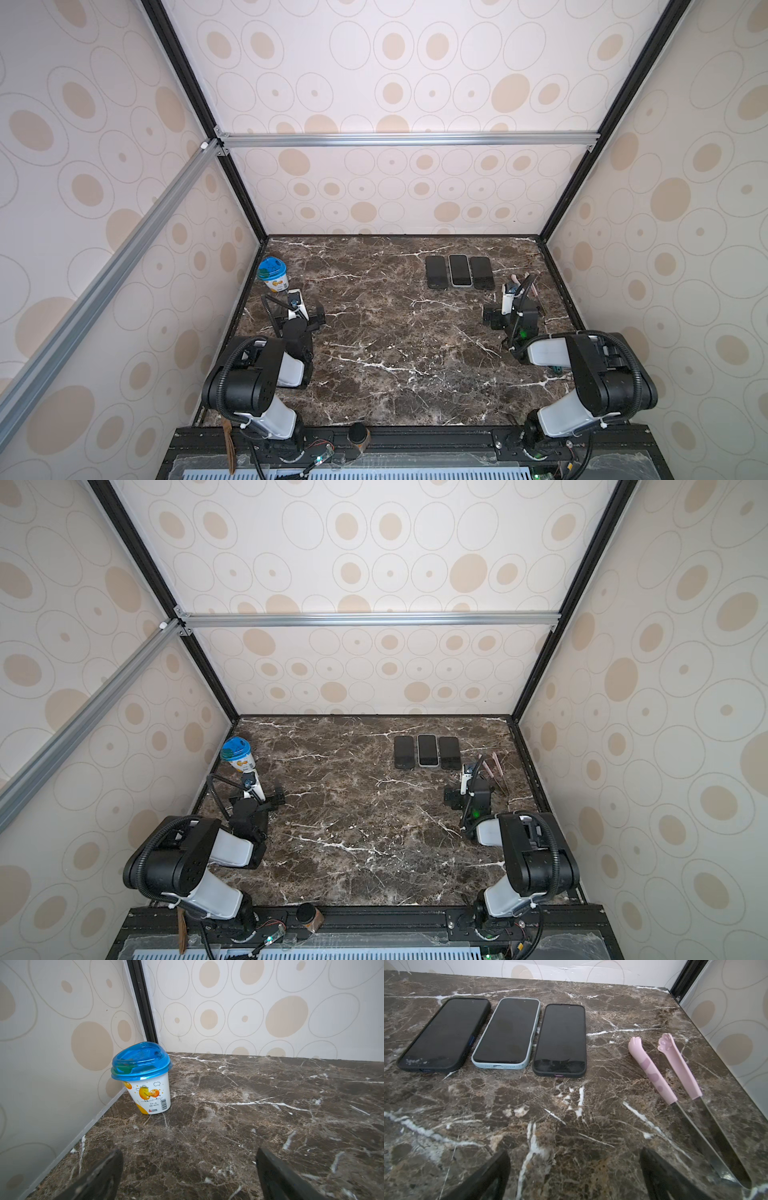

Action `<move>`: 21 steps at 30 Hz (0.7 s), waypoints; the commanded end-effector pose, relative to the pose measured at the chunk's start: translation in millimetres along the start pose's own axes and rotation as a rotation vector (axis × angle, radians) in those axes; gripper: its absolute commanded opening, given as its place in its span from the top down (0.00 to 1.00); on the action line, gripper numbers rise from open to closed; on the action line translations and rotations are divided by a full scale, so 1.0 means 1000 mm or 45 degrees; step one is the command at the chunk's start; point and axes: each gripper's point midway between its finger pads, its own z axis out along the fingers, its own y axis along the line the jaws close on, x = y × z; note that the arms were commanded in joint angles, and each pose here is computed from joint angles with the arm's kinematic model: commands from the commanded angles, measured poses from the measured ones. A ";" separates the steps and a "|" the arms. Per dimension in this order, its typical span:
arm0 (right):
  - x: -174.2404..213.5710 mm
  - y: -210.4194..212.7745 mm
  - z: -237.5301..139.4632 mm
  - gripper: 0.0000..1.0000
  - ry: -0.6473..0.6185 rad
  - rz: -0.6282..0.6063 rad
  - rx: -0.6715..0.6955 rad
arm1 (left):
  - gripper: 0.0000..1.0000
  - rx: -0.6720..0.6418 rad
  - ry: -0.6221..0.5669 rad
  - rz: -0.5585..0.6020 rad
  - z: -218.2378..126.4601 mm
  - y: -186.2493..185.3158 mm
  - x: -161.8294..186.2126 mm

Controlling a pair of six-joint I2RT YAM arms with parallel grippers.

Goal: Put the phone into the phone case

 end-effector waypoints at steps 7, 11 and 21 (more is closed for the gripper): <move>-0.025 -0.001 0.000 0.00 -0.100 0.014 -0.003 | 0.00 0.019 -0.066 -0.007 0.005 0.000 -0.015; -0.025 -0.002 -0.002 0.00 -0.102 0.011 -0.003 | 0.00 0.019 -0.078 -0.009 0.003 0.001 -0.017; -0.025 -0.001 -0.002 0.00 -0.104 0.011 -0.003 | 0.00 0.016 -0.080 -0.010 0.003 0.001 -0.017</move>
